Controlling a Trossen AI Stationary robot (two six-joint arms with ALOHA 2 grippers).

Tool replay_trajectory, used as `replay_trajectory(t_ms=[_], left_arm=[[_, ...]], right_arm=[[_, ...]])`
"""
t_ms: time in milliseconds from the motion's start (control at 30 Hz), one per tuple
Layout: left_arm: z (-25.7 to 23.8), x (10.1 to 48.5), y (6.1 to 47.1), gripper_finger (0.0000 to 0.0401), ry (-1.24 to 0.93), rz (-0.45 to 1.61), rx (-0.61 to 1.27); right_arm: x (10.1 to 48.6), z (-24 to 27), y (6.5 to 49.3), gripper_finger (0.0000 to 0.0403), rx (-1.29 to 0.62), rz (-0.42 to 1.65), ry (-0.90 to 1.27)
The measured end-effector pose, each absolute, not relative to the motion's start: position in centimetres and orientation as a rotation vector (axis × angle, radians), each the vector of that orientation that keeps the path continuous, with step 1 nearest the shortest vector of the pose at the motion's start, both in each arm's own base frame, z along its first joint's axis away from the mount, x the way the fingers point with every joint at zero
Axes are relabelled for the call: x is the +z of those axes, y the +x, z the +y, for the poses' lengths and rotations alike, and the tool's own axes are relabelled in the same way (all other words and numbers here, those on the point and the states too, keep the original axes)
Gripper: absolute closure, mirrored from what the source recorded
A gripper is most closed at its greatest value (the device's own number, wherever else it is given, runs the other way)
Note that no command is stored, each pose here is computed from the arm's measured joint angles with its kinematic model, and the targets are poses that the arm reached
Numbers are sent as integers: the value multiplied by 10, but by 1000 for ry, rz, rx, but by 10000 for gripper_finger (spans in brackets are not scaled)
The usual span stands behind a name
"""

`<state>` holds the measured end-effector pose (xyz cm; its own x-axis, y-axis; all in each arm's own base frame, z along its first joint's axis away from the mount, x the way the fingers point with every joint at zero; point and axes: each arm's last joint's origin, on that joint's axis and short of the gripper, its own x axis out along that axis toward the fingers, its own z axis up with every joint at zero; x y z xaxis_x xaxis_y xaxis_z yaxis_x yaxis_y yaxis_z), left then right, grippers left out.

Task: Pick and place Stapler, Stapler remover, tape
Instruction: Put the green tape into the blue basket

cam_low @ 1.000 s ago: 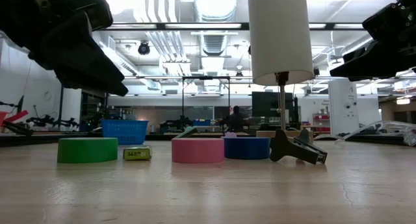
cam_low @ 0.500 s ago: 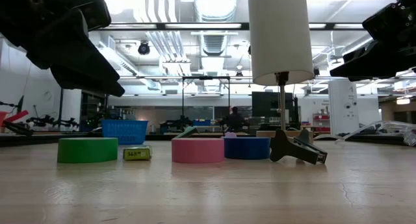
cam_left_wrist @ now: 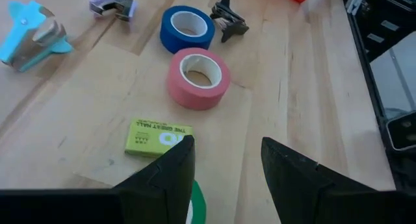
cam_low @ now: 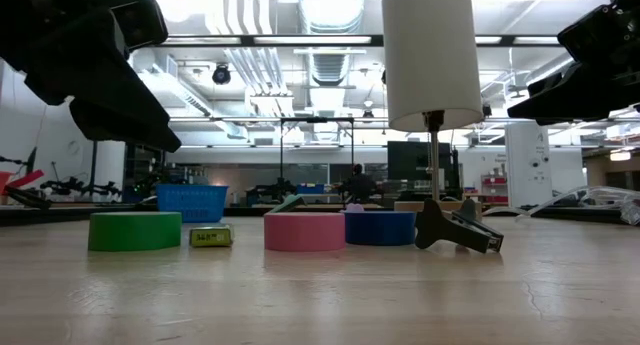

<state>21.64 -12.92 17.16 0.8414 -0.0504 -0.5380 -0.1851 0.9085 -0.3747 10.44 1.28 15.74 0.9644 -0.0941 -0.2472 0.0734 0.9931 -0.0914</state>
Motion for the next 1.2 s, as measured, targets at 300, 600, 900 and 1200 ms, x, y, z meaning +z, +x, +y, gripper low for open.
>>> replay_trajectory(t_ms=[300,600,900,1200], left_arm=[[-129,168,214,222,-452,631,70],[-123,159,207,223,-411,714,159],[-120,150,205,224,-389,744,243],[-122,131,210,224,-384,795,284]], right_arm=[[157,13,104,394,-85,254,-82],[157,13,104,394,-85,254,-82],[158,13,104,394,-85,254,-82],[157,13,104,394,-85,254,-82]])
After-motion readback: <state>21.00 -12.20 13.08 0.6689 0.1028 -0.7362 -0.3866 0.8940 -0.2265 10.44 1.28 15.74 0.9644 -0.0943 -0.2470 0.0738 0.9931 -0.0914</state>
